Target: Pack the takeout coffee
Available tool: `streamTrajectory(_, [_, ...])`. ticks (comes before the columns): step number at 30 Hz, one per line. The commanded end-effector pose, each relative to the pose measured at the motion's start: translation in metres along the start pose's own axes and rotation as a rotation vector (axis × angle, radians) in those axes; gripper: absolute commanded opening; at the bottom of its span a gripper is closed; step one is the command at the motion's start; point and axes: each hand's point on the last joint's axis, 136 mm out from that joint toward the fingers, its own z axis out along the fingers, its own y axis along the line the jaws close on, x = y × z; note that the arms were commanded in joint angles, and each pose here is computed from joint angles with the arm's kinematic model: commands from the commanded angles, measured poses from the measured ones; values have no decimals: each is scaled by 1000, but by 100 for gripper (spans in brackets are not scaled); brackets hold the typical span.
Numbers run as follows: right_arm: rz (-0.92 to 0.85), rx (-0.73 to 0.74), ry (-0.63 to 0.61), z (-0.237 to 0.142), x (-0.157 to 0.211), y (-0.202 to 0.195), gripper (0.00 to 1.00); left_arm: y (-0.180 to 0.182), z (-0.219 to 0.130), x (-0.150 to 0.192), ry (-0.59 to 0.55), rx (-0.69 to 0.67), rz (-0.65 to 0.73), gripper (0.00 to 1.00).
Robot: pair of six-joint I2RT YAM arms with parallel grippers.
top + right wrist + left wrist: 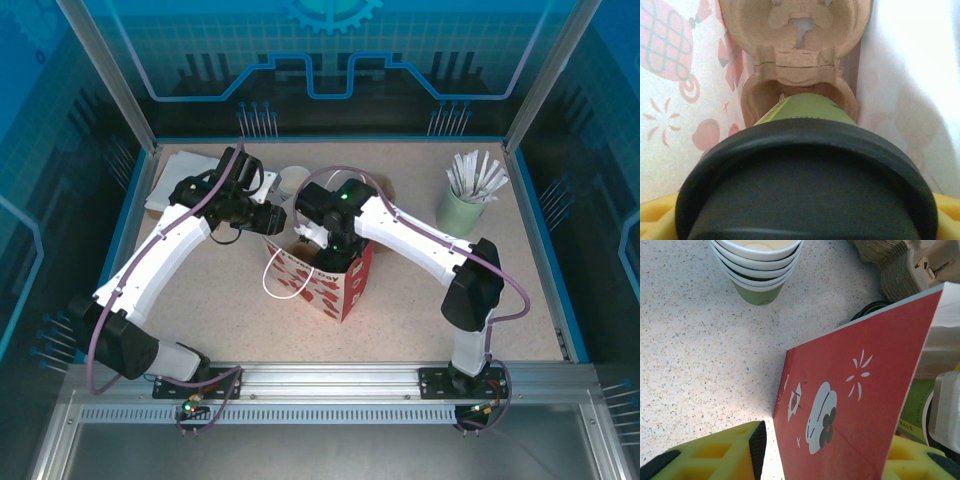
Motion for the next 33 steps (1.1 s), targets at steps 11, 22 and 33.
streamTrajectory(11, [-6,-13,4,6,2,-3,76,-1,-4,-1,0,-1,-1,47])
streamTrajectory(22, [-3,-18,9,14,2,-5,76,-1,-3,-1,3,-1,-1,48])
streamTrajectory(33, [-14,-9,18,21,4,-8,76,1,-2,1,6,-14,2,51])
